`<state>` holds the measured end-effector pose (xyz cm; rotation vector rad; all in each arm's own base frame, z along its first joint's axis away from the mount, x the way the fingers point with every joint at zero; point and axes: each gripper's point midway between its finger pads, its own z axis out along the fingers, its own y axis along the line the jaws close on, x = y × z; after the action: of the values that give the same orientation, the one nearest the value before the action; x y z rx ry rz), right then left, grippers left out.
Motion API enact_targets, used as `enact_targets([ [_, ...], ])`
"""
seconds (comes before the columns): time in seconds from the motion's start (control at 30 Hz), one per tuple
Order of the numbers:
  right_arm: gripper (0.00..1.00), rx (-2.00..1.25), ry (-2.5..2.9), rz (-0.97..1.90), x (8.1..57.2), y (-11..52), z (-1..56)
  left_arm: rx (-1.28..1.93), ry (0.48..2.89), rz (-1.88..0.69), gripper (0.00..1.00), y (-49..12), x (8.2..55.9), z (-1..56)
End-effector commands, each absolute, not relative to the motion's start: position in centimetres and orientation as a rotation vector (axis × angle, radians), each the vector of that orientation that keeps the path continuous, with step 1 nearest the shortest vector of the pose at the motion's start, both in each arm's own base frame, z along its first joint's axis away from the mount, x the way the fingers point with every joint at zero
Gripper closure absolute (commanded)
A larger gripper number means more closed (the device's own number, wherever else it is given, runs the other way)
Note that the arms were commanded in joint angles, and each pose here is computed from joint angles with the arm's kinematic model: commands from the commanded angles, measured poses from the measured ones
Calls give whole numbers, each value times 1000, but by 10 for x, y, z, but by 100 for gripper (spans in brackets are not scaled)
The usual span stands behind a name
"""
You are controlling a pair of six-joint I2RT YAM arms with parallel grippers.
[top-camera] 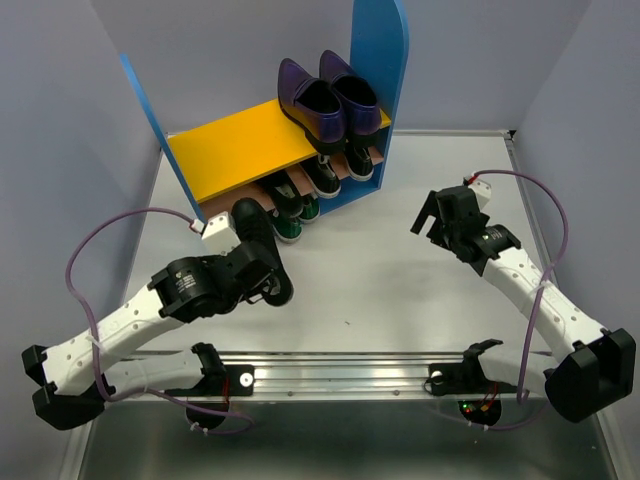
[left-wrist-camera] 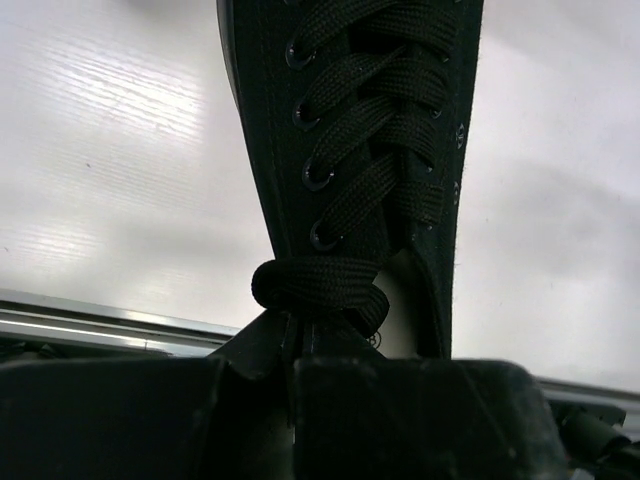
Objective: Place and organize the shoes onto the shoe shelf
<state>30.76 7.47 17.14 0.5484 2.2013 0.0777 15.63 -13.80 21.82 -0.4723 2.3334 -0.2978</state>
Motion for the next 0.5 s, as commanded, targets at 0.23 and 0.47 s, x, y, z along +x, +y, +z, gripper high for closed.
enact_targets([
  [0.23, 0, 544, 2142, 155, 322, 84, 191, -612, 2133, -113, 100, -86, 207, 253],
  [0.47, 0, 537, 2134, 156, 321, 83, 194, -534, 2145, -76, 100, -82, 235, 247],
])
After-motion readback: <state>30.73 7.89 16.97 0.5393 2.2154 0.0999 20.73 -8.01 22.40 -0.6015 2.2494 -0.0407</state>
